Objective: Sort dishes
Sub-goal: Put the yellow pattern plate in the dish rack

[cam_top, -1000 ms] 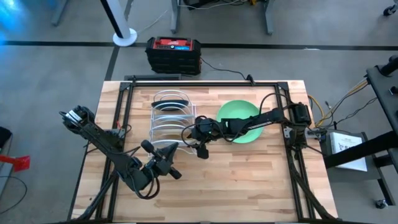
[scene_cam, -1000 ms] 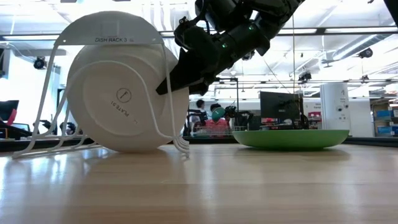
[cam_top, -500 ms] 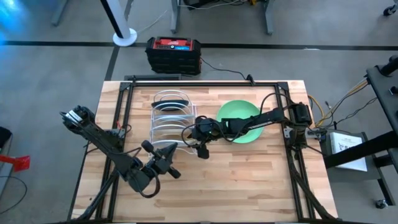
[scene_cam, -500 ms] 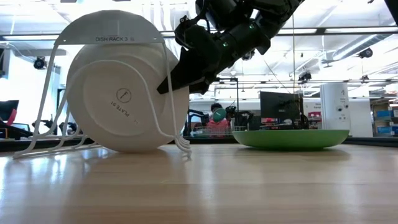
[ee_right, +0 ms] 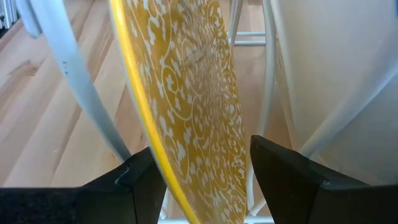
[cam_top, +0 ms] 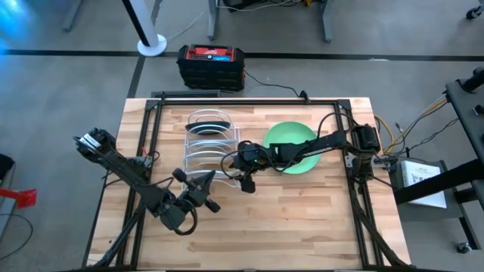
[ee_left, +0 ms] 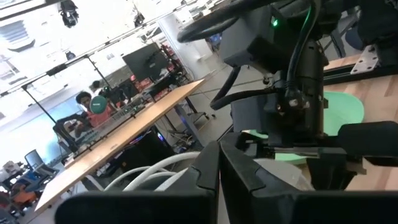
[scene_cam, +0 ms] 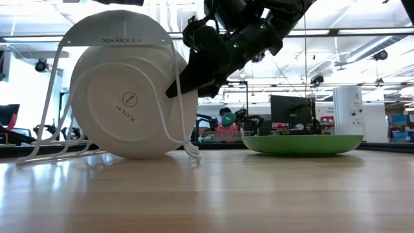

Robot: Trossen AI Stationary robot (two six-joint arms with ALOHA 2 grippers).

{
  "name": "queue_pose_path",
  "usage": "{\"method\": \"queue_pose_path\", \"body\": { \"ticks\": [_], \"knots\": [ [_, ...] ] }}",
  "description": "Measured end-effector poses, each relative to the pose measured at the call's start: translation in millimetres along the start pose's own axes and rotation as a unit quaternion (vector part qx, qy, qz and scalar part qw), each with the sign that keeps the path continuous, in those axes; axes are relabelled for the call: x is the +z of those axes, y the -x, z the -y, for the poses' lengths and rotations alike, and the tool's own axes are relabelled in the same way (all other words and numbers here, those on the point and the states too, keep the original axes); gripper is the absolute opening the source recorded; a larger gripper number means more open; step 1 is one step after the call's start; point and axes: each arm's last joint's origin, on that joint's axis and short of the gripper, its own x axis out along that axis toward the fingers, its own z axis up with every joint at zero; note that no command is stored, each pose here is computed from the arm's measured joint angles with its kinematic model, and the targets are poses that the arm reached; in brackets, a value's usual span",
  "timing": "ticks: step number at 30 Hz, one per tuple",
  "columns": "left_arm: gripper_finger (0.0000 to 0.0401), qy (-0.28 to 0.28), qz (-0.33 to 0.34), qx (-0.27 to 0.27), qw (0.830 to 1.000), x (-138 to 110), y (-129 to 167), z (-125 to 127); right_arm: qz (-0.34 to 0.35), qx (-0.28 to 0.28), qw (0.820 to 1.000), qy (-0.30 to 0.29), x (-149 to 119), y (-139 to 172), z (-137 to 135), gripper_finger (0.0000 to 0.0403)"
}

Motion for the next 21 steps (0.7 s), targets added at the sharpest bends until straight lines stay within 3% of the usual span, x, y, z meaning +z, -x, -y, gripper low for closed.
{"method": "queue_pose_path", "body": {
  "ticks": [21],
  "knots": [
    [0.0, 0.001, 0.0, -0.002, 1.0, -7.5, -2.5, 0.2, -0.022, -0.004, 1.0, -0.011, -5.7, -0.6, 0.1, 0.0233]
  ]
}}
